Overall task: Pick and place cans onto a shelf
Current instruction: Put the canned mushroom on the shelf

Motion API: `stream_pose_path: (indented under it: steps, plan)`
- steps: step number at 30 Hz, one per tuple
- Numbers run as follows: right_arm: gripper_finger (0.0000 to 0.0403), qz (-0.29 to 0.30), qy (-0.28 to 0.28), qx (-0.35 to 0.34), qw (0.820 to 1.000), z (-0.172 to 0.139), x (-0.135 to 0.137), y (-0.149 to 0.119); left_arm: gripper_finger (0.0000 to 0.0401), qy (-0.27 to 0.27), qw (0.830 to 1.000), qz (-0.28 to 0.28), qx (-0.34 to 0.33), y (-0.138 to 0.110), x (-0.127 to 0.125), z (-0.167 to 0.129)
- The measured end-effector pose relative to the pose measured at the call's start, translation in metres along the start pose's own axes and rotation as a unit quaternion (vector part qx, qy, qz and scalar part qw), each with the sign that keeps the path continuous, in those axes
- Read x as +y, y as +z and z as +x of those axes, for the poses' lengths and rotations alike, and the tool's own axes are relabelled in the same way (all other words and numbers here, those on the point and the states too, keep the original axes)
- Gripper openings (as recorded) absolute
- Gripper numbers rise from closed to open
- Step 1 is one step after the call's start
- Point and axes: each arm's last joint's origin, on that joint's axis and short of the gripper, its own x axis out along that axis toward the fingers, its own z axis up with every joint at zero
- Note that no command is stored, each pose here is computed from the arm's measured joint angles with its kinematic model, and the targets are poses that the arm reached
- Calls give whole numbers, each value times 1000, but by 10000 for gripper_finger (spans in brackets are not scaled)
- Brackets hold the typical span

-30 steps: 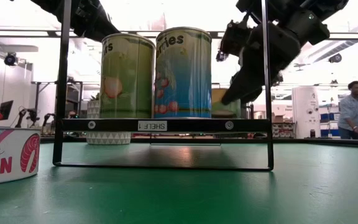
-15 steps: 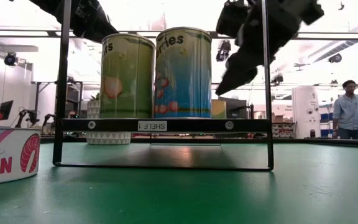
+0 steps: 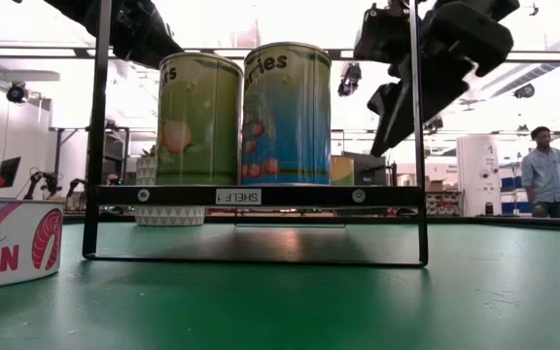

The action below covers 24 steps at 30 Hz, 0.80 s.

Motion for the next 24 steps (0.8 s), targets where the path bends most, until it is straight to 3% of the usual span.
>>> stream_pose_path:
  steps: [7, 8, 16, 24]
  plan:
    - [29, -56, 18, -50, 997, -3, -6, 20, 0, 0, 1000, -10, -11, 8, 1, -2]
    - [20, -69, 21, -59, 996, -2, -6, 21, 0, 0, 1000, -10, -14, 10, 1, -2]
    - [9, -111, 33, -102, 988, 19, -9, 28, 0, 0, 1000, 6, -16, 13, 2, -3]
    - [9, -109, 40, -72, 991, 49, -19, 22, 0, 0, 1000, 15, -17, 13, 2, -3]
